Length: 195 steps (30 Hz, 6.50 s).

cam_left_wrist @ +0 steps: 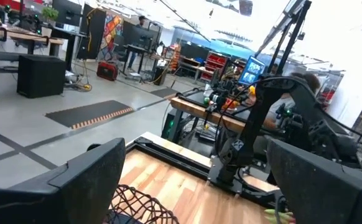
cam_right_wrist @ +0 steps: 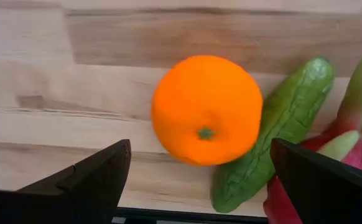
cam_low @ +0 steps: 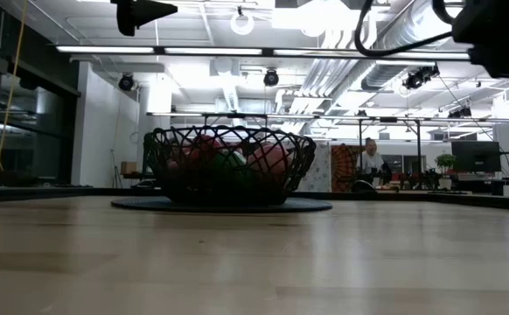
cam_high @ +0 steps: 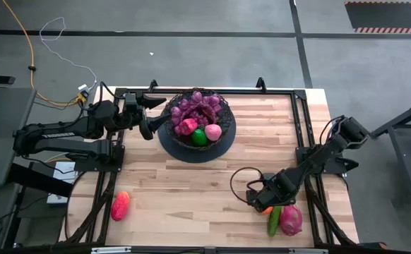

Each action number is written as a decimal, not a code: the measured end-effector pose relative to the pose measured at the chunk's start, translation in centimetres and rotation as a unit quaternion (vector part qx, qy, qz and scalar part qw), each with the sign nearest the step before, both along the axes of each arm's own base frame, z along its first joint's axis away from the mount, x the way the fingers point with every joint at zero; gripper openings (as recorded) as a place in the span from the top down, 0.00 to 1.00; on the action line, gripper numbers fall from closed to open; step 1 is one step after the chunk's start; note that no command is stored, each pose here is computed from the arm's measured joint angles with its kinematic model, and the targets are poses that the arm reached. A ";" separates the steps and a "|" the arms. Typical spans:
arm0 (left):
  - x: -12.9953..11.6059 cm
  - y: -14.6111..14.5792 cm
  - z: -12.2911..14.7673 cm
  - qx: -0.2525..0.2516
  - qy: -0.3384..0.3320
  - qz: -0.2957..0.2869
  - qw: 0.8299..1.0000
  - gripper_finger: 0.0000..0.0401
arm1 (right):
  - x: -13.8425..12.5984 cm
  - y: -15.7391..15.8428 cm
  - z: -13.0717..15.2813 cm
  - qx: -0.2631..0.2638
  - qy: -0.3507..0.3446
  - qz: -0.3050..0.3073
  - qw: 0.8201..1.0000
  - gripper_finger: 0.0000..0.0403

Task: Build produce basket
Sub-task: Put the orange into the wire basket, then put the dragonfruit into the wire basket

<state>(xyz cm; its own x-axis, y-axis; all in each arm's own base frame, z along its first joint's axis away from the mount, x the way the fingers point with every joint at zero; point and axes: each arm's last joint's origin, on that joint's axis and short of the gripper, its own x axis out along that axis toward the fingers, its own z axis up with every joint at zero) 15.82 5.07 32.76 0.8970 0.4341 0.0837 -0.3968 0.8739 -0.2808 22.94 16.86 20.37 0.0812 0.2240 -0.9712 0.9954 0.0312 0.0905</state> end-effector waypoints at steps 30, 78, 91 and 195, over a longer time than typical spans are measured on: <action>-0.2 0.4 0.3 0.009 -0.010 0.021 1.000 0.06 | 1.6 0.1 -3.9 -0.021 0.074 -0.051 0.996 0.22; 0.0 0.0 0.3 -0.037 -0.032 -0.052 0.997 0.06 | 5.7 -26.3 15.4 -0.454 -0.509 0.331 0.652 0.23; 0.0 0.0 0.3 -0.016 -0.025 -0.049 0.998 0.06 | 11.8 -30.0 8.3 -0.342 -0.276 0.527 0.727 0.23; 0.0 -0.1 0.2 0.027 0.000 -0.056 0.998 0.06 | -3.7 2.4 -0.2 0.108 0.168 0.004 0.980 0.08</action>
<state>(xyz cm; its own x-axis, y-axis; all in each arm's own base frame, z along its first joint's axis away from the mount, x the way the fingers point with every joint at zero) 15.86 5.02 32.96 0.9394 0.3267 0.1042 -0.2963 0.9262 -0.2330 19.28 19.23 20.18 -0.2378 0.4268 -0.8725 0.9699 0.0561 -0.2369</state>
